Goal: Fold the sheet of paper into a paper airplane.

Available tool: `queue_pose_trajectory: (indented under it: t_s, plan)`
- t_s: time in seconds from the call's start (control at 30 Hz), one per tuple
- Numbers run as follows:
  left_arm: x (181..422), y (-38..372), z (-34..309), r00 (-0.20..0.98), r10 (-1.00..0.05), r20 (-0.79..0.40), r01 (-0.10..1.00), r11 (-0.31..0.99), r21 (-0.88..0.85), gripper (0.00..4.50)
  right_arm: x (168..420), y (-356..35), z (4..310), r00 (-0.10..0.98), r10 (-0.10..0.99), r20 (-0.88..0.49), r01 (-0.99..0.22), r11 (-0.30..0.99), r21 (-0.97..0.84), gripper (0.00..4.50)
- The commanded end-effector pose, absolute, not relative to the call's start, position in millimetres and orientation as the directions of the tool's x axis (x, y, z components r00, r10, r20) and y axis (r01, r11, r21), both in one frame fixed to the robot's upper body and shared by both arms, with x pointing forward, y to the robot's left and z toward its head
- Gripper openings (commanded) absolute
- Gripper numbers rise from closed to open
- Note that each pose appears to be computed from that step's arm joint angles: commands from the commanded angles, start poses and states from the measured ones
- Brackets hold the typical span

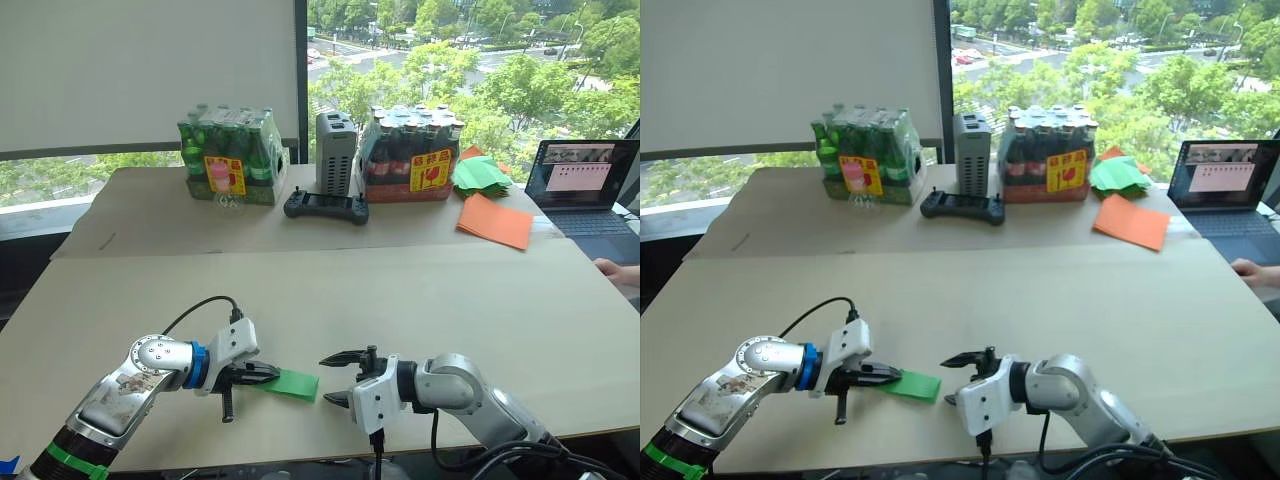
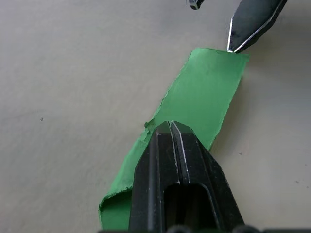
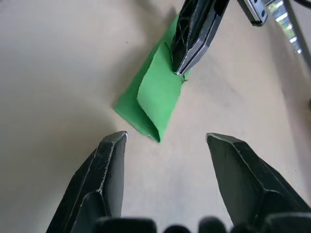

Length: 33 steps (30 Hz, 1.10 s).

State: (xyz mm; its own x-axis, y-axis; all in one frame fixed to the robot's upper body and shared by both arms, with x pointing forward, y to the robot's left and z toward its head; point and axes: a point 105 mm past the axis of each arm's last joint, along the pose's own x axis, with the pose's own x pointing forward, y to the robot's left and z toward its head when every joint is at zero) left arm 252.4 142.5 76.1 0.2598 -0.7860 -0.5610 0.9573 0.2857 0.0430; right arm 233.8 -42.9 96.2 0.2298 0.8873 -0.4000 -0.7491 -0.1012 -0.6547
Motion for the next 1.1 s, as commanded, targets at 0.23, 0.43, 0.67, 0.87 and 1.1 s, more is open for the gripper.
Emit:
queue_pose_trajectory:
  t_s: [0.23, 0.43, 0.67, 0.87, 1.1]
  plan:
    - [252.4, 139.4, 75.2, 0.247, -0.79, -0.561, 0.964, 0.259, 0.06, 0.0, 256.2, -18.3, 137.7, 0.274, 0.919, -0.283, -0.904, 0.145, -0.403, 1.83]
    - [254.9, 138.5, 74.7, 0.255, -0.79, -0.558, 0.962, 0.266, 0.063, 0.0, 256.1, 0.6, 111.0, 0.243, 0.896, -0.371, -0.936, 0.115, -0.333, 0.02]
    - [254.5, 138.8, 74.0, 0.259, -0.788, -0.558, 0.961, 0.268, 0.068, 0.0, 256.2, 5.3, 85.3, 0.211, 0.874, -0.437, -0.954, 0.087, -0.286, 0.02]
    - [251.9, 138.5, 74.1, 0.258, -0.789, -0.558, 0.961, 0.268, 0.066, 0.0, 259.8, 7.7, 73.0, 0.216, 0.851, -0.479, -0.956, 0.086, -0.28, 0.02]
    - [250.6, 139.6, 73.3, 0.263, -0.783, -0.563, 0.96, 0.27, 0.072, 0.0, 260.6, 3.0, 61.0, 0.227, 0.821, -0.524, -0.956, 0.085, -0.281, 0.02]
